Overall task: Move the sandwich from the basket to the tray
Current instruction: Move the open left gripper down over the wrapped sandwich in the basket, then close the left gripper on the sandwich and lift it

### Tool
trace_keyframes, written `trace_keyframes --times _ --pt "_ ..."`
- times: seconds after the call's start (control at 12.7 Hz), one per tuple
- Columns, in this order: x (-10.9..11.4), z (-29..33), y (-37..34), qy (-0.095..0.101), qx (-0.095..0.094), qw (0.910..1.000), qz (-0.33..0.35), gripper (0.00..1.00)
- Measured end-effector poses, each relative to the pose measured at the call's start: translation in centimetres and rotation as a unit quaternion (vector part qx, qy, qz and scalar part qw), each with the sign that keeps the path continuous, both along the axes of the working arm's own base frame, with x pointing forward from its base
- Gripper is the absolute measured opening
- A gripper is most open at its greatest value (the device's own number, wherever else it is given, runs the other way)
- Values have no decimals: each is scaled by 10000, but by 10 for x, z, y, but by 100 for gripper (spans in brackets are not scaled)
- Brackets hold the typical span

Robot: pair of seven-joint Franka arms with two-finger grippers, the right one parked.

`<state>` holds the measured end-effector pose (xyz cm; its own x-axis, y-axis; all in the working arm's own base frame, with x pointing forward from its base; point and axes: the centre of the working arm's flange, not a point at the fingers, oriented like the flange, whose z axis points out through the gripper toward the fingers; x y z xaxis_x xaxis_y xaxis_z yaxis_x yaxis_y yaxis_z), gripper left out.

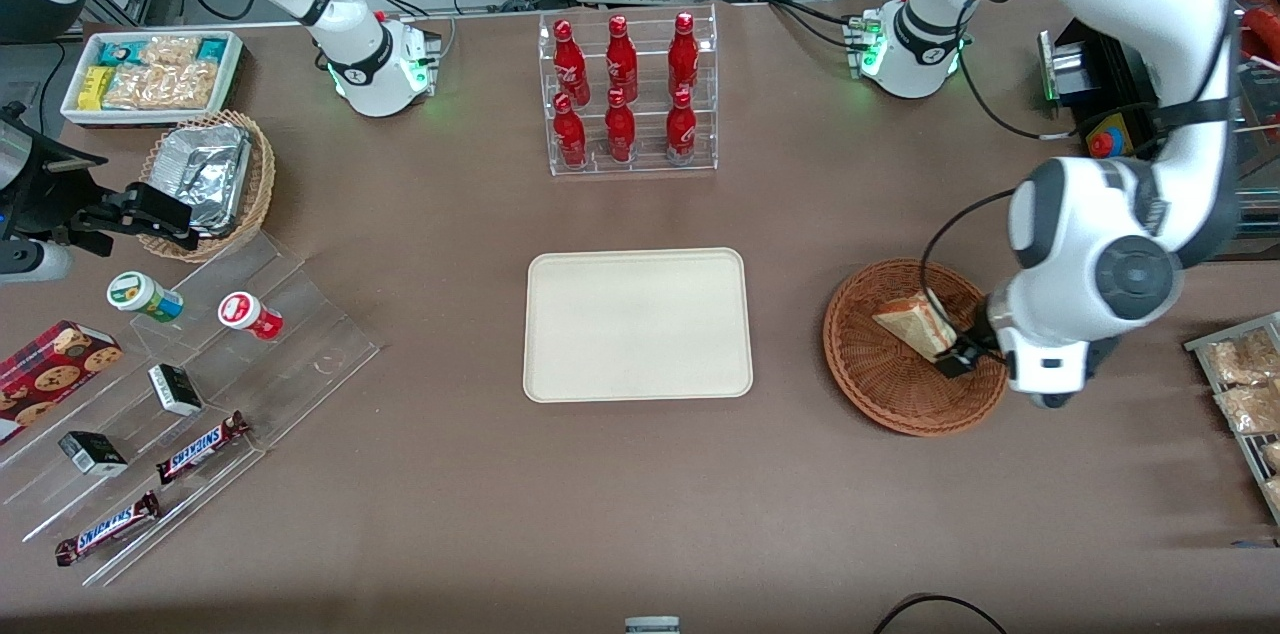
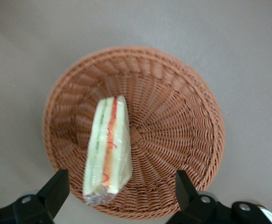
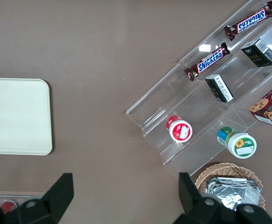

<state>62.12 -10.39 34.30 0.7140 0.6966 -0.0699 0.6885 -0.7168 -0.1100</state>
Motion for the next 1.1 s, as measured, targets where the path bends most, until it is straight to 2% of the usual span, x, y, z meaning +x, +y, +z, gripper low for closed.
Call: trace_keyframes --times 0.79,1.1 --pt "-56 -74 -1 -236 103 9991 324 100" --pt "-70 -91 -4 -187 120 9992 329 100"
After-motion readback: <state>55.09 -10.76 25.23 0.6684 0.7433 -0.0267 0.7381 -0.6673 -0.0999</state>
